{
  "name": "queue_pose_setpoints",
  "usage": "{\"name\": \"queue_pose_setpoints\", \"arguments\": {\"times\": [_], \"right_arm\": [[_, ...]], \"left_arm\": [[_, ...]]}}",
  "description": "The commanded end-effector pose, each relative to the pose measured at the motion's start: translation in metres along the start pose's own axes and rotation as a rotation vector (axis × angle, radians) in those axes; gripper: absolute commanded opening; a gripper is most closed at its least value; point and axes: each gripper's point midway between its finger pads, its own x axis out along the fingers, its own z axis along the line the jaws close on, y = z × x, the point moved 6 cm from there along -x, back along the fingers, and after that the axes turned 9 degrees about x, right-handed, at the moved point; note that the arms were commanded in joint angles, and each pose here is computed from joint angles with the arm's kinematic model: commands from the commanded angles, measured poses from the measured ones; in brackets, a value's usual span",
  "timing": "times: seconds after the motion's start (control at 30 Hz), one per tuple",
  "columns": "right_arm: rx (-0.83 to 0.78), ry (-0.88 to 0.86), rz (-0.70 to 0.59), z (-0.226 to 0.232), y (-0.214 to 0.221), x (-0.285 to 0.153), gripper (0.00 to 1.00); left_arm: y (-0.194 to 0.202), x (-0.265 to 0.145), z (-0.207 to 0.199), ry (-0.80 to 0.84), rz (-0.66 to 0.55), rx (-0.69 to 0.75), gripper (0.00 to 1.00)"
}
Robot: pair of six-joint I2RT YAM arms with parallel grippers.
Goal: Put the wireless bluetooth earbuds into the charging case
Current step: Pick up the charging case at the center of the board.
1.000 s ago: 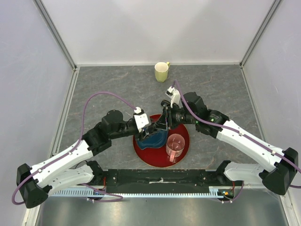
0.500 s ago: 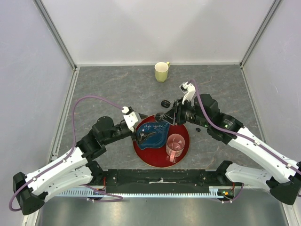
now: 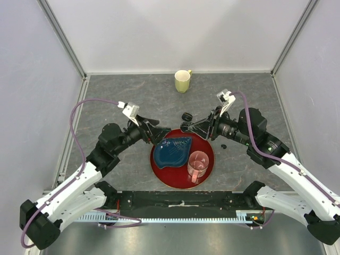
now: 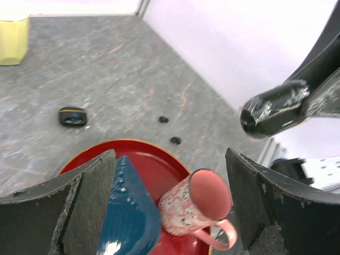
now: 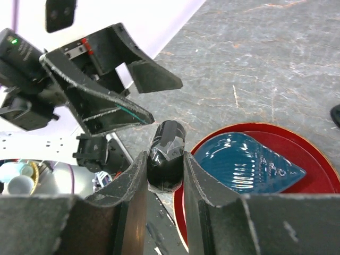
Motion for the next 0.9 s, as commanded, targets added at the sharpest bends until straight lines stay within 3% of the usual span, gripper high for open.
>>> {"name": "queue_pose_setpoints", "arguments": {"times": [0.0,0.2,0.33,0.87], "right_arm": [[-0.027,-0.170,-0.039,0.021,-0.009,-0.007,0.00],[0.004,-0.295,-0.046,0.032,-0.008,-0.009,0.00],[0.013,-0.345,-0.054,0.037,-0.007,-0.009,0.00],[0.066,-0.409,-0.068,0.037,-0.002,-0.005,0.00]], "left_arm": [[-0.031,-0.007,-0.027,0.261,-0.156,-0.176,0.89],[-0.031,-0.010,-0.040,0.489,-0.135,-0.238,0.88],[-0.041,-0.017,-0.053,0.642,-0.192,-0.270,0.85],[-0.043,-0.010,-0.054,0.677,-0.209,-0.286,0.69]]}}
